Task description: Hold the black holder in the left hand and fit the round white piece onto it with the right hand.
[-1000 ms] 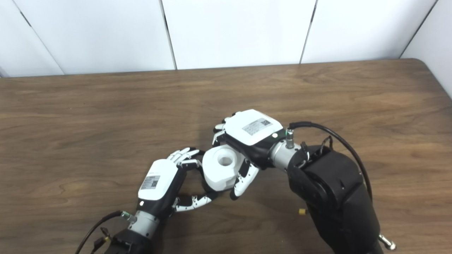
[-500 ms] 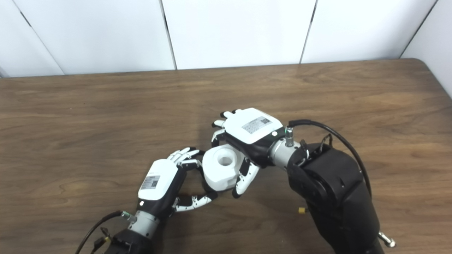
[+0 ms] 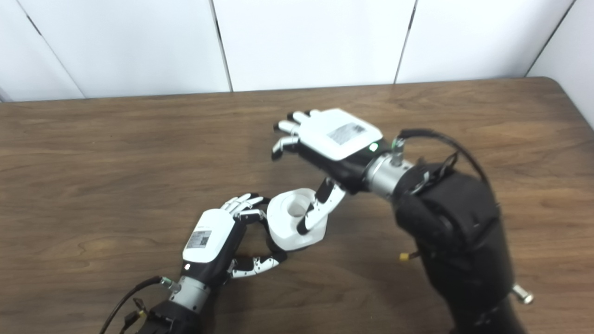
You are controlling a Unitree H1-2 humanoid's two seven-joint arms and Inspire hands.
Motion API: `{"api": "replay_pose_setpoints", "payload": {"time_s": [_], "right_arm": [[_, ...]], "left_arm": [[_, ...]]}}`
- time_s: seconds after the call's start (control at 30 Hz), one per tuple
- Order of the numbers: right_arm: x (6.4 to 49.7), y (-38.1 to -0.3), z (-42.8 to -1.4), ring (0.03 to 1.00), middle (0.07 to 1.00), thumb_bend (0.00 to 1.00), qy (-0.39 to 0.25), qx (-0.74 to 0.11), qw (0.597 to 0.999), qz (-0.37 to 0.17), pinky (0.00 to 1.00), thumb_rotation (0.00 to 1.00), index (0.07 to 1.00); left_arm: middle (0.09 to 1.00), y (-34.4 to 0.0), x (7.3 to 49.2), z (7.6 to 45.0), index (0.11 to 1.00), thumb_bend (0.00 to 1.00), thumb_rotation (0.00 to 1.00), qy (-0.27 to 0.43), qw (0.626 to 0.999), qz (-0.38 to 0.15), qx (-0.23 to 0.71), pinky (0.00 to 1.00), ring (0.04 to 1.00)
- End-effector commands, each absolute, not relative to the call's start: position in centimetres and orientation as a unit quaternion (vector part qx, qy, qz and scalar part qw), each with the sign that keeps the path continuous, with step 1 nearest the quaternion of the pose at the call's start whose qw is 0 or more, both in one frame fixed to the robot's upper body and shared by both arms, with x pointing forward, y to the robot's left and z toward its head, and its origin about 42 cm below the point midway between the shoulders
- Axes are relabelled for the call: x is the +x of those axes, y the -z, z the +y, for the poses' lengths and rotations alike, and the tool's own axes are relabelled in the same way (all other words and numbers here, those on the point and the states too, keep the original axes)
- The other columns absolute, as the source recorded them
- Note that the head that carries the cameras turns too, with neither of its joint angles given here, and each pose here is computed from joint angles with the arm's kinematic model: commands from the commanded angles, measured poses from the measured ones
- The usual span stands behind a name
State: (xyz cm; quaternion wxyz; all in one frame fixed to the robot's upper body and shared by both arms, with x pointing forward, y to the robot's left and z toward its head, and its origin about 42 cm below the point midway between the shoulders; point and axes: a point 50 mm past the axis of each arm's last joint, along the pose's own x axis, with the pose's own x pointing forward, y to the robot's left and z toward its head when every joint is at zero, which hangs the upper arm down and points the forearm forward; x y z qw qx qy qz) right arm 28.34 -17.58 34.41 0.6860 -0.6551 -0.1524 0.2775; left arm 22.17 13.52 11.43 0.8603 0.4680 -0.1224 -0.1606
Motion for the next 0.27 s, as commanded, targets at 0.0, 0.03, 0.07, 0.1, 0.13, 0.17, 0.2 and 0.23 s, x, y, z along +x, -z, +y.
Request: {"api": "replay_pose_setpoints", "payload": {"time_s": [0.0,0.03,0.07,0.1,0.13,0.17,0.2,0.23], "right_arm": [[28.4,-36.4,-18.2,1.0,0.965,1.0,-0.295,-0.647,0.691,-0.13,0.98,0.5,0.82],[28.4,-36.8,-18.5,1.0,0.963,1.0,-0.295,-0.641,0.696,-0.13,0.98,0.5,0.82],[28.4,-37.2,-18.8,1.0,0.963,1.0,-0.294,-0.636,0.701,-0.132,0.98,0.48,0.823],[28.4,-37.4,-19.0,1.0,0.963,1.0,-0.293,-0.634,0.703,-0.133,0.98,0.47,0.825],[28.4,-37.7,-19.2,1.0,0.962,1.0,-0.292,-0.632,0.705,-0.134,0.98,0.47,0.825],[28.5,-37.8,-19.4,1.0,0.96,1.0,-0.292,-0.631,0.706,-0.135,0.99,0.46,0.829],[28.5,-38.0,-19.7,1.0,0.96,1.0,-0.292,-0.629,0.707,-0.136,0.99,0.46,0.833],[28.6,-38.2,-19.9,1.0,0.961,1.0,-0.292,-0.627,0.709,-0.136,1.0,0.46,0.838]], "left_arm": [[0.831,-10.2,22.1,13.4,0.487,0.52,0.05,0.18,0.853,-0.098,0.479,0.88,0.892],[0.831,-10.2,22.1,13.4,0.487,0.52,0.05,0.18,0.854,-0.097,0.479,0.88,0.893],[0.832,-10.2,22.1,13.4,0.487,0.52,0.05,0.18,0.854,-0.097,0.479,0.88,0.894],[0.831,-10.2,22.1,13.4,0.487,0.52,0.05,0.18,0.854,-0.097,0.479,0.88,0.893],[0.831,-10.2,22.1,13.4,0.487,0.52,0.05,0.18,0.854,-0.096,0.479,0.88,0.893],[0.831,-10.1,22.2,13.5,0.487,0.52,0.05,0.181,0.853,-0.095,0.479,0.88,0.893],[0.833,-10.1,22.2,13.5,0.487,0.52,0.05,0.181,0.853,-0.094,0.48,0.89,0.896],[0.833,-10.2,22.2,13.5,0.487,0.52,0.05,0.182,0.853,-0.093,0.481,0.89,0.896]]}}
